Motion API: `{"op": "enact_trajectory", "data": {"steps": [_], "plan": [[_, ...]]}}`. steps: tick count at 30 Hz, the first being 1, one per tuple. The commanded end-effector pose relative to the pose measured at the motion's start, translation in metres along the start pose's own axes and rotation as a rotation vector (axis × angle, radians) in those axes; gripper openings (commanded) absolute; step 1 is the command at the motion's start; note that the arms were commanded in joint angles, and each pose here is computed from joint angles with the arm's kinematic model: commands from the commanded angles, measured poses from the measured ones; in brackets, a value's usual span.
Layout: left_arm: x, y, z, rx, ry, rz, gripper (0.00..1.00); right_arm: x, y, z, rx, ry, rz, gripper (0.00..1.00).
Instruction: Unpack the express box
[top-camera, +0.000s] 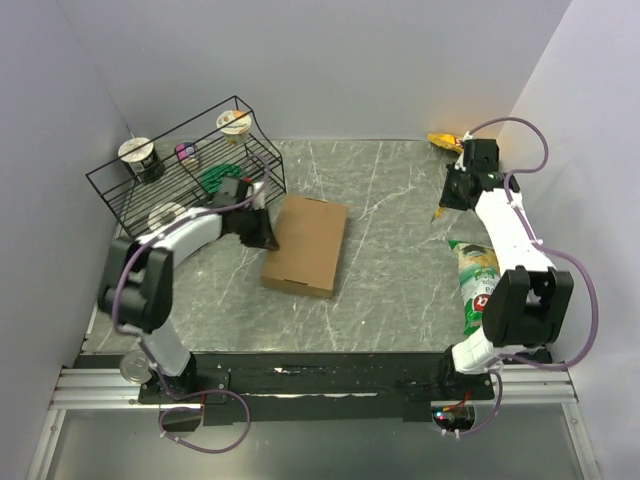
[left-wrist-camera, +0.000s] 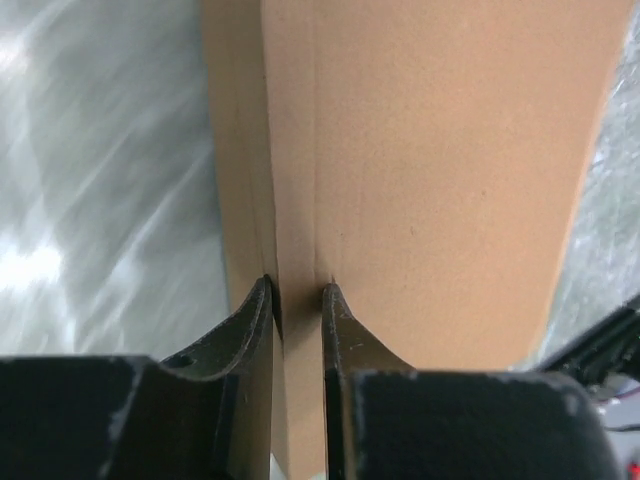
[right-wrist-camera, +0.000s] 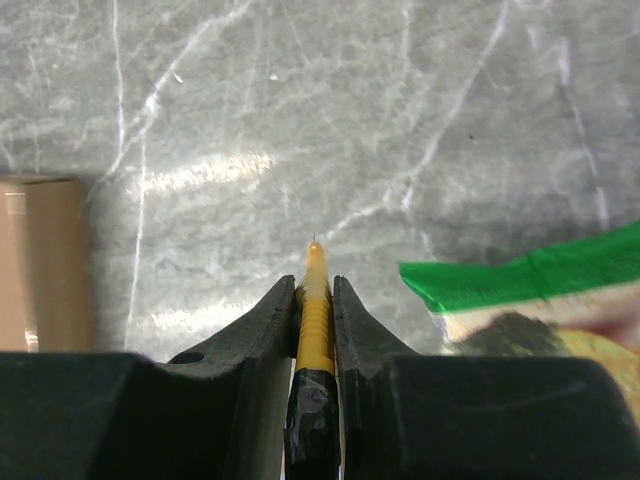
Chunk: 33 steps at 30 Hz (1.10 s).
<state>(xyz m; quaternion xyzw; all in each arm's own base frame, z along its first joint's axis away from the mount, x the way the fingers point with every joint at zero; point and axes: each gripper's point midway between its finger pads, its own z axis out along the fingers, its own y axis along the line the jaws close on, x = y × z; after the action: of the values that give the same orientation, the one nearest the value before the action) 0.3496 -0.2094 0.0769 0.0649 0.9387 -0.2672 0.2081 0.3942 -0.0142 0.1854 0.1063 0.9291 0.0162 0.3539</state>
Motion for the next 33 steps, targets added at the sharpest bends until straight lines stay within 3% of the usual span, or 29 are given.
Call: {"op": "enact_trajectory", "data": {"steps": [1, 3, 6, 9, 12, 15, 16, 19, 24, 28, 33], "plan": [[0.028, -0.018, -0.023, 0.129, 0.007, -0.051, 0.22, -0.027, 0.030, 0.005, -0.071, -0.045, -0.005, 0.00], [0.037, -0.039, -0.027, 0.243, 0.029, -0.041, 0.55, -0.028, 0.042, 0.011, -0.084, -0.040, -0.031, 0.00], [0.032, -0.044, -0.037, 0.272, -0.007, -0.059, 0.72, -0.030, 0.058, 0.011, -0.104, -0.045, -0.071, 0.00], [0.023, -0.030, -0.055, 0.235, -0.041, -0.010, 0.78, -0.034, 0.076, 0.003, -0.173, -0.061, -0.109, 0.00], [0.019, -0.008, -0.076, 0.184, -0.019, 0.101, 0.73, -0.037, 0.093, -0.012, -0.282, -0.077, -0.156, 0.00], [0.026, 0.005, -0.093, 0.206, -0.001, 0.377, 0.65, -0.043, 0.102, -0.037, -0.358, -0.123, -0.236, 0.00], [0.030, 0.006, -0.096, 0.252, -0.016, 0.553, 0.62, -0.044, 0.103, -0.044, -0.365, -0.135, -0.242, 0.00], [0.057, 0.015, -0.100, 0.283, 0.003, 0.802, 0.49, -0.050, 0.102, -0.075, -0.386, -0.195, -0.306, 0.00], [0.099, 0.021, -0.080, 0.332, 0.118, 0.994, 0.29, -0.047, 0.110, -0.104, -0.465, -0.221, -0.351, 0.00], [0.118, 0.013, -0.063, 0.368, 0.116, 1.105, 0.28, -0.039, 0.110, -0.116, -0.485, -0.215, -0.377, 0.00], [0.126, -0.039, -0.037, 0.474, 0.079, 1.200, 0.31, -0.037, 0.098, -0.123, -0.429, -0.243, -0.406, 0.00]]}}
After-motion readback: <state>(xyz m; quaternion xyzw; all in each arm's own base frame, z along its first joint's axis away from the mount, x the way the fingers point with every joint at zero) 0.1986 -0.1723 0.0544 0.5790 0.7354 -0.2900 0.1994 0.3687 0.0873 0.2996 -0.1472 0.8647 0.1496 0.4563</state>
